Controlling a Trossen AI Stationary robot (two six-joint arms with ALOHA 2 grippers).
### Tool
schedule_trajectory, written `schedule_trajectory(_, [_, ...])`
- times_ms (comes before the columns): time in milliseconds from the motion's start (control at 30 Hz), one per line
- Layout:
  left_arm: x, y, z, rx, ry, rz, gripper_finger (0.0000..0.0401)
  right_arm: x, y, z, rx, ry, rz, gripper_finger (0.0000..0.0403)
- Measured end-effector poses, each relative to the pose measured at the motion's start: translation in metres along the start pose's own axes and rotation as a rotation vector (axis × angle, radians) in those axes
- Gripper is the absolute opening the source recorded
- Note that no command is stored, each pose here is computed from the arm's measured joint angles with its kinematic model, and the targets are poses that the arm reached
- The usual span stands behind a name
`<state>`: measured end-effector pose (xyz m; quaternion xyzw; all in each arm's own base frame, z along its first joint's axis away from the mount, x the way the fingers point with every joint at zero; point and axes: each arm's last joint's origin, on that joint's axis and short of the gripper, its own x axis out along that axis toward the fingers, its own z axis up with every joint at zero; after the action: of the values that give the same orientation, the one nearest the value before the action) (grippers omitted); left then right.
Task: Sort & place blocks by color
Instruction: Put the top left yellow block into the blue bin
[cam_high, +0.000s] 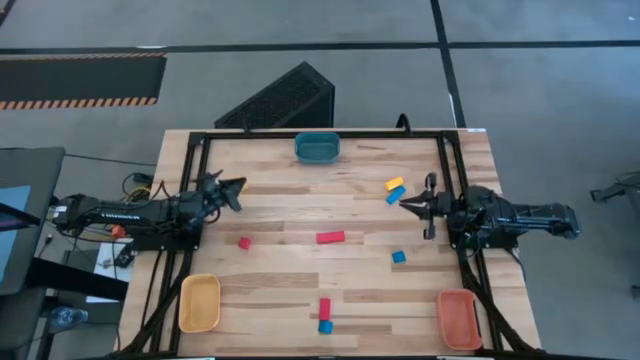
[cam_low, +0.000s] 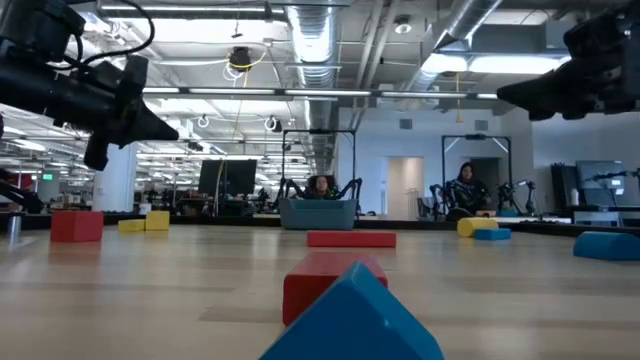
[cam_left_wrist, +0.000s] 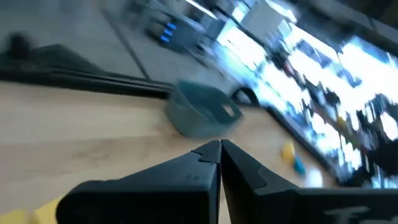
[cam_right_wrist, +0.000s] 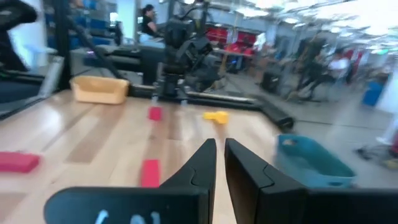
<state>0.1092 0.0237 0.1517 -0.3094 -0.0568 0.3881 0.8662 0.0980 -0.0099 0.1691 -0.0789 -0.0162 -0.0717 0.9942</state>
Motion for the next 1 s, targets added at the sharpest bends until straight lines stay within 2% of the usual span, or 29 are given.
schedule_trajectory(67, [0.0, 0.002, 0.001, -0.074, -0.044, 0.046, 0.0, 0.0, -0.002, 0.0, 0.021, 0.004, -0.018, 0.0061])
schedule_trajectory(133, [0.0, 0.002, 0.002, -0.089, -0.069, 0.071, 0.0, 0.0, -0.004, -0.001, 0.047, 0.006, -0.039, 0.0061])
schedule_trajectory(233, [0.0, 0.0, 0.003, -0.113, -0.072, 0.046, 0.0, 0.0, -0.006, -0.001, 0.133, 0.007, -0.059, 0.0061])
schedule_trajectory(367, [0.001, -0.007, 0.007, -0.131, -0.045, -0.063, 0.0, 0.0, -0.007, -0.001, 0.336, 0.0, -0.074, 0.0061])
schedule_trajectory(467, [0.004, -0.007, 0.009, -0.223, -0.085, 0.011, 0.0, 0.0, -0.009, -0.001, 0.522, -0.013, -0.097, 0.0061])
schedule_trajectory(567, [0.008, -0.01, 0.015, -0.311, -0.158, 0.049, 0.0, 0.0, -0.011, -0.002, 0.63, -0.025, -0.155, 0.0061])
schedule_trajectory(733, [0.013, -0.029, 0.03, -0.269, -0.15, -0.006, 0.0, -0.001, -0.016, -0.002, 0.751, -0.069, -0.263, 0.0061])
schedule_trajectory(800, [0.015, -0.039, 0.031, -0.274, -0.101, -0.047, 0.0, -0.001, -0.015, -0.002, 0.766, -0.059, -0.244, 0.0061])
schedule_trajectory(933, [0.024, -0.063, 0.03, -0.239, -0.046, -0.043, 0.0, 0.0, -0.009, -0.005, 0.778, 0.031, -0.059, 0.0061])
schedule_trajectory(1000, [0.029, -0.078, 0.029, -0.218, -0.018, -0.053, 0.0, 0.001, -0.008, -0.006, 0.772, 0.05, -0.053, 0.0061])
